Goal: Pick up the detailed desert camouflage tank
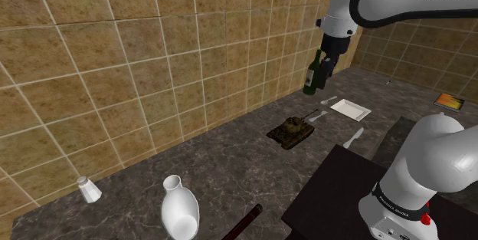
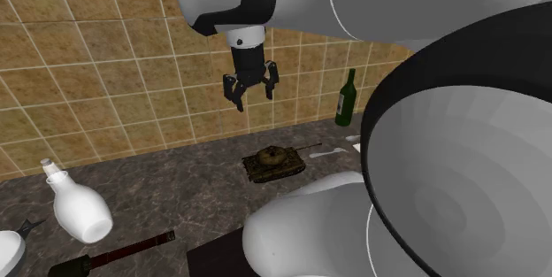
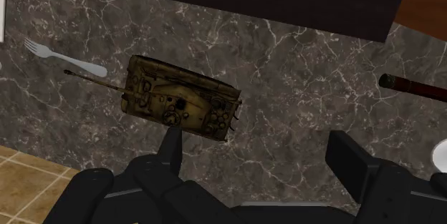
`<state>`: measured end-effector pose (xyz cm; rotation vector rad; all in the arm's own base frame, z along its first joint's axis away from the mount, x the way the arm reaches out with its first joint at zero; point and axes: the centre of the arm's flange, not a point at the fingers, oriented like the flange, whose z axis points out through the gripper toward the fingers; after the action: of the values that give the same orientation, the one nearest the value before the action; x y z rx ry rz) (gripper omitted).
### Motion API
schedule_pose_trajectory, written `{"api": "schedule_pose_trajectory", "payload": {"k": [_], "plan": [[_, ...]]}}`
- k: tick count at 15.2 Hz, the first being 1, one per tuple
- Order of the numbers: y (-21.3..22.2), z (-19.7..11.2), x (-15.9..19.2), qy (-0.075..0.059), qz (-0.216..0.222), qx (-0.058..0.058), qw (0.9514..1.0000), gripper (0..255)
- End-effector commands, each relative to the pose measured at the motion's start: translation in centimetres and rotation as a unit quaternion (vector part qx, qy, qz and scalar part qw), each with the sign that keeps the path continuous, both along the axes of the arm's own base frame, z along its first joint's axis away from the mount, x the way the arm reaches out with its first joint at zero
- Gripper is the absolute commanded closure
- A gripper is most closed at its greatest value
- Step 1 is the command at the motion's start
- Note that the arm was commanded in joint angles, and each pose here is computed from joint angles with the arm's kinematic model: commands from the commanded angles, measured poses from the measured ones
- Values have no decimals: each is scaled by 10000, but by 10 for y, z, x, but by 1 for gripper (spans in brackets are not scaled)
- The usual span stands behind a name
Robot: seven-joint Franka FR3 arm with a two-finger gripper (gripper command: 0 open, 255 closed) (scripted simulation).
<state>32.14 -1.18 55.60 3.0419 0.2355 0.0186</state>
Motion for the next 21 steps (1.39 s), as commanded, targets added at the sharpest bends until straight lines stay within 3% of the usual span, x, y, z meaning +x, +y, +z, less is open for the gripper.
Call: {"api": "schedule_pose_trajectory", "payload": {"k": [1, 3, 6, 8, 11, 13, 16, 18, 21], "plan": [[0, 0, 0, 0, 0, 0, 10000, 0], [-24, -18, -3, -40, 451, 143, 9989, 0], [-59, -46, -2, -100, 1125, 357, 9930, 0], [-82, -65, 1, -139, 1572, 498, 9862, 0], [-114, -96, 10, -198, 2235, 709, 9719, 0], [-133, -117, 18, -237, 2671, 847, 9597, 0], [-160, -149, 34, -293, 3313, 1051, 9372, 0], [-176, -171, 47, -331, 3732, 1183, 9196, 0], [-196, -205, 69, -385, 4344, 1377, 8893, 0]]}}
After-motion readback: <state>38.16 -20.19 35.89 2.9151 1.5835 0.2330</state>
